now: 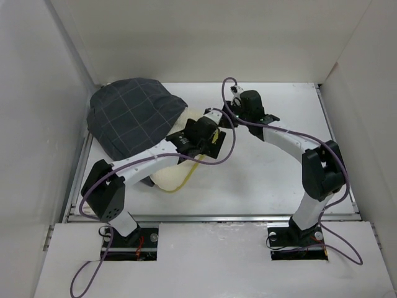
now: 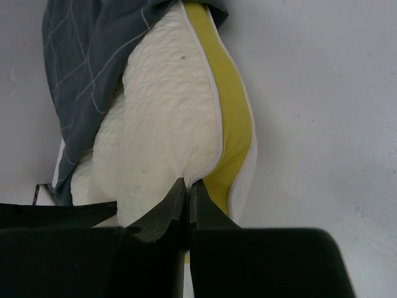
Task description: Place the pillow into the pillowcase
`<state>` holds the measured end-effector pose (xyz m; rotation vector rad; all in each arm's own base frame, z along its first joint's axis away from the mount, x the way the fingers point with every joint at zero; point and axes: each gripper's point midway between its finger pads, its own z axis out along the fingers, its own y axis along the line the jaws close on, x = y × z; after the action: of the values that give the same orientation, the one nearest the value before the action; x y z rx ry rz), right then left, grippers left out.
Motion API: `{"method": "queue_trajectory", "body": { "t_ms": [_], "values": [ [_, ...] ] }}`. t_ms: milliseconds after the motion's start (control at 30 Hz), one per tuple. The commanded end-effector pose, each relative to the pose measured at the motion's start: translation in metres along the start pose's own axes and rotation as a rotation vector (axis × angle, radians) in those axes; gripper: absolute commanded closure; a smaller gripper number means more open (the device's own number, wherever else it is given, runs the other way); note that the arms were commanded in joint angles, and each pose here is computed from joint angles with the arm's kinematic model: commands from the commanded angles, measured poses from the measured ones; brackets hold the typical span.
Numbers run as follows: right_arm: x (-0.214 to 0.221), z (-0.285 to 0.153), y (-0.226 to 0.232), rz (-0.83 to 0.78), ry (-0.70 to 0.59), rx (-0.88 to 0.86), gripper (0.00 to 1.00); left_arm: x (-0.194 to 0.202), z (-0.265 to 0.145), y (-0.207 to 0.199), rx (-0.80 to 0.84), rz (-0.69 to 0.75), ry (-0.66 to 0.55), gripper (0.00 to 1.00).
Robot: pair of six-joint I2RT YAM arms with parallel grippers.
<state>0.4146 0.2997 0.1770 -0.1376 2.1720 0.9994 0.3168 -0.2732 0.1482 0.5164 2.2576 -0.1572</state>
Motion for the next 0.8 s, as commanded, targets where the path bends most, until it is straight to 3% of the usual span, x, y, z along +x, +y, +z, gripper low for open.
{"method": "queue_trajectory", "body": {
  "t_ms": [0,100,233,267,300,333,367,533,567,600,700,767],
  "values": [
    [-0.006,-0.024,0.034,-0.005,0.001,-0.118,1.00,0.018,0.006,0.015,-0.160,0.027,0.030,0.00],
    [-0.005,-0.040,0.052,0.001,0.018,-0.178,1.00,0.032,0.019,0.038,-0.360,0.019,0.074,0.00],
    [-0.001,-0.060,0.073,-0.011,0.040,-0.232,1.00,0.045,0.033,0.040,-0.512,0.013,0.113,0.00],
    [0.007,-0.062,0.077,-0.012,0.060,-0.244,1.00,0.041,0.030,0.044,-0.551,0.009,0.125,0.15],
    [0.006,-0.069,0.083,-0.017,0.059,-0.258,1.00,0.039,0.029,0.045,-0.597,-0.007,0.102,0.44],
    [0.004,-0.072,0.085,-0.022,0.052,-0.262,1.00,0.037,0.028,0.049,-0.634,-0.009,0.095,0.85],
    [0.005,-0.075,0.086,-0.019,0.056,-0.259,1.00,0.034,0.021,0.052,-0.671,0.001,0.089,1.00],
    [-0.001,-0.086,0.070,-0.046,0.047,-0.148,1.00,-0.013,-0.038,0.055,-0.713,-0.085,-0.098,1.00],
    [-0.004,-0.091,0.073,-0.076,0.039,-0.152,0.95,-0.029,-0.064,0.062,-0.684,-0.122,-0.149,1.00],
    [-0.013,-0.096,0.063,-0.076,0.015,-0.122,0.76,-0.037,-0.071,0.060,-0.635,-0.149,-0.182,1.00],
    [-0.029,-0.113,0.059,-0.116,-0.033,-0.106,0.36,-0.053,-0.110,0.053,-0.403,-0.210,-0.263,1.00],
    [-0.046,-0.131,0.057,-0.151,-0.092,-0.097,0.27,-0.073,-0.127,0.043,-0.232,-0.243,-0.345,1.00]
  ]
}}
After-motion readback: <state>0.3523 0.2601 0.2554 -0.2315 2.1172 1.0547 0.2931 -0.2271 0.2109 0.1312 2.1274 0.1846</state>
